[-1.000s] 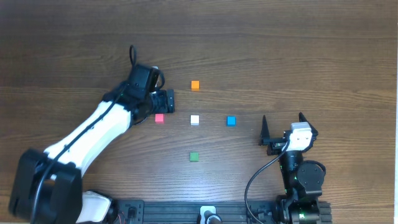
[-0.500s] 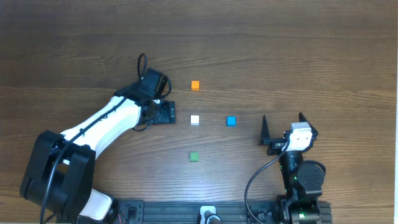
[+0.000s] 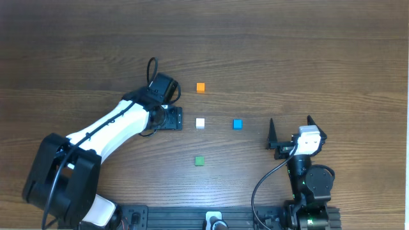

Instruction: Stack Cubes

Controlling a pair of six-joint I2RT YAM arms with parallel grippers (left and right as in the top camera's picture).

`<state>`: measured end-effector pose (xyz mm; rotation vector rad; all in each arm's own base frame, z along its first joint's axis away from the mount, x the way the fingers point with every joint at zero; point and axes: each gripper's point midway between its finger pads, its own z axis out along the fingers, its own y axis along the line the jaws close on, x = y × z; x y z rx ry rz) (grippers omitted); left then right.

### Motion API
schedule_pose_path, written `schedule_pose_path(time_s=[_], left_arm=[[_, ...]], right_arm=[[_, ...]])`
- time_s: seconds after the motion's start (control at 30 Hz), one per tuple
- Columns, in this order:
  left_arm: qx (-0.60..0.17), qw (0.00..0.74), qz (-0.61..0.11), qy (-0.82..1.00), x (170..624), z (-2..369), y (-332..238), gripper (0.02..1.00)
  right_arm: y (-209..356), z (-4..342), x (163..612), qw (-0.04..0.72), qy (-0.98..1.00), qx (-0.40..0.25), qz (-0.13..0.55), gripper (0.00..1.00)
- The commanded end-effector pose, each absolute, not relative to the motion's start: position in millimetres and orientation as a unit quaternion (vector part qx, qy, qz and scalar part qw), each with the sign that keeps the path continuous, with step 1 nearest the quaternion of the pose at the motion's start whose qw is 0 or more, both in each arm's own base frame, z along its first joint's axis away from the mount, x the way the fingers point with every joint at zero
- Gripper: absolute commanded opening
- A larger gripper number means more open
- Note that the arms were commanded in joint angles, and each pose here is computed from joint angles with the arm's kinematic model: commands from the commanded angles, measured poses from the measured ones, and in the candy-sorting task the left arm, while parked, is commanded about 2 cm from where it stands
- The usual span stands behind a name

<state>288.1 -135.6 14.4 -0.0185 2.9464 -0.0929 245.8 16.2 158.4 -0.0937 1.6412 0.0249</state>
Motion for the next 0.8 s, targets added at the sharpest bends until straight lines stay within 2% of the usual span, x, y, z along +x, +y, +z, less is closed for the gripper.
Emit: schedule_pose_path(time_s=[0.03,0.33,0.63,0.8], left_arm=[[-0.008,0.096,-0.015,0.995,292.2,9.9,-132.1,0.829],[-0.008,0.094,-0.013,0.995,293.5,4.7,-132.4,0.709],[-0.009,0.094,-0.012,0.995,294.3,2.4,-132.7,0.415],[-0.009,0.094,-0.012,0.995,294.3,2.4,-132.7,0.215]], right_arm=[[16.4,156.2,245.9,0.679,0.732,-0.044,0.011,0.993],[16.4,156.2,245.9,0.679,0.732,-0.044,0.011,0.993],[16.4,156.2,245.9,0.679,0.732,-0.044,0.011,0.993],[16.3,156.2,245.9,0.679,0.732,-0.044,0.011,0.993]])
